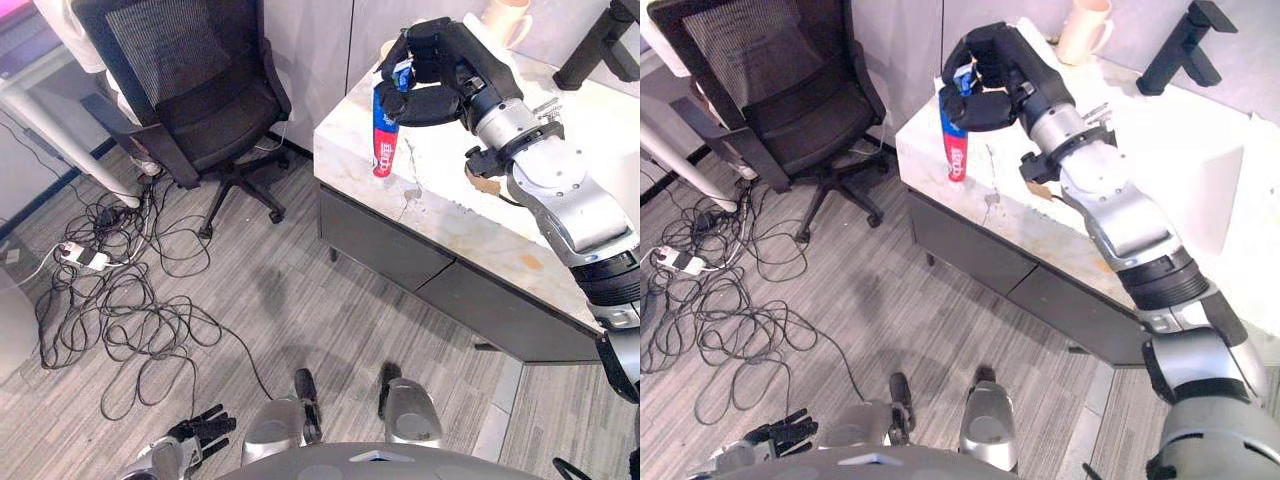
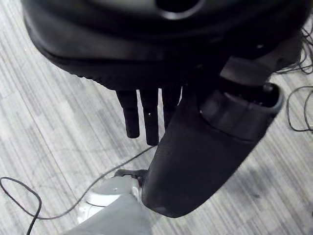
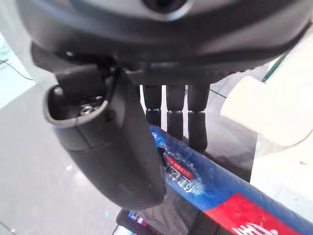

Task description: Organize the bathroom.

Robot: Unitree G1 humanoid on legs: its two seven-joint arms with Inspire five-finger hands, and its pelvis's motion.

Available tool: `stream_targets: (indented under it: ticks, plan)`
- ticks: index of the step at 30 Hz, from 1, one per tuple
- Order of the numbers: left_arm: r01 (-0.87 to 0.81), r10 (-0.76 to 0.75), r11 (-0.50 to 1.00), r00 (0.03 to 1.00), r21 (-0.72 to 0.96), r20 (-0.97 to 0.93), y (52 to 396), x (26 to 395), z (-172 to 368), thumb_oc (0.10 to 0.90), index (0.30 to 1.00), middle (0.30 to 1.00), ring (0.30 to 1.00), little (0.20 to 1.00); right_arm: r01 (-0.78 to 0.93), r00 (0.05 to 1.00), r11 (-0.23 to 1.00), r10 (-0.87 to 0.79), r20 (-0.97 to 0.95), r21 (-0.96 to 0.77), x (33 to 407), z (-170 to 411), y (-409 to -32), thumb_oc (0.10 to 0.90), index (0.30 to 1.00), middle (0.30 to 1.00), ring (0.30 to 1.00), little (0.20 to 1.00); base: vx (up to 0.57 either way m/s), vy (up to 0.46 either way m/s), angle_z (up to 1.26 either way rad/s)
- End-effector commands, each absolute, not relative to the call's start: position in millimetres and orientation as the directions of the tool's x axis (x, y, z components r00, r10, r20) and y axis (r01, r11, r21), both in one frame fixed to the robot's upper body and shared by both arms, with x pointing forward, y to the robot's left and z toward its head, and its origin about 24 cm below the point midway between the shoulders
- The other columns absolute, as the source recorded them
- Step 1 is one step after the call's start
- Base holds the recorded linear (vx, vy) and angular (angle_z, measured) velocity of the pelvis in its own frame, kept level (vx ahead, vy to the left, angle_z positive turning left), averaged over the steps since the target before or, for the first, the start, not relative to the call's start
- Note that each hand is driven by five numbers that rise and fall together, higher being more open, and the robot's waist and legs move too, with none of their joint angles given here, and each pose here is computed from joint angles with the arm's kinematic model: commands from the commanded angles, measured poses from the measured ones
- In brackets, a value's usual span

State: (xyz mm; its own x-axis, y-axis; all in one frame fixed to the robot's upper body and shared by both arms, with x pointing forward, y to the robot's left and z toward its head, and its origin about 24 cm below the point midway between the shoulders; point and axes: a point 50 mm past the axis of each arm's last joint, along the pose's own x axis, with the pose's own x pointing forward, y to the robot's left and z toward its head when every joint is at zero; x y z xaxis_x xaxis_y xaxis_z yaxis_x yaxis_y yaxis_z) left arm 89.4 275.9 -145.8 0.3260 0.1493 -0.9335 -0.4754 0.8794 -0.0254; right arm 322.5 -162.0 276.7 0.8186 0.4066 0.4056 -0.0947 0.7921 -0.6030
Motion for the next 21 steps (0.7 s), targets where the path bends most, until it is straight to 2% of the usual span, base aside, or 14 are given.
stream_targets:
  ticks: [1, 5, 7, 11, 21]
  plan:
    - [-0.445, 0.201, 0.895, 0.35, 0.026, -0.915, 299.6, 89.0, -135.5, 0.626, 0.639, 0.639, 0.639, 0.639, 0.185, 0.557, 0.853, 0.319, 0.767, -0.489, 297.4, 365.1, -172.1, 0.4, 0.3, 0.3, 0.3, 0.3, 0.08, -0.322, 0.57]
    - [-0.39, 0.174, 0.921, 0.345, 0.028, -0.922, 298.8, 84.7, -136.3, 0.624, 0.636, 0.636, 0.636, 0.636, 0.243, 0.583, 0.836, 0.281, 0.763, -0.493, 301.2, 370.3, -187.1, 0.4, 0.3, 0.3, 0.3, 0.3, 0.14, -0.221, 0.79]
    - [-0.369, 0.158, 0.929, 0.345, 0.021, -0.925, 296.3, 85.1, -137.2, 0.64, 0.66, 0.66, 0.66, 0.66, 0.245, 0.584, 0.837, 0.274, 0.764, -0.489, 303.2, 372.5, -190.6, 0.4, 0.3, 0.3, 0.3, 0.3, 0.14, -0.09, 0.63]
    - [-0.361, 0.15, 0.932, 0.331, 0.022, -0.932, 294.0, 80.9, -140.0, 0.649, 0.674, 0.674, 0.674, 0.674, 0.274, 0.567, 0.839, 0.254, 0.783, -0.47, 301.2, 377.4, -197.0, 0.4, 0.3, 0.3, 0.3, 0.3, 0.15, -0.046, -0.07]
    - [-0.408, 0.183, 0.912, 0.298, 0.048, -0.937, 306.6, 64.4, -138.3, 0.645, 0.667, 0.667, 0.667, 0.667, 0.382, 0.444, 0.831, 0.219, 0.869, -0.405, 283.9, 423.6, -195.1, 0.4, 0.3, 0.3, 0.3, 0.3, 0.08, -0.011, 0.02]
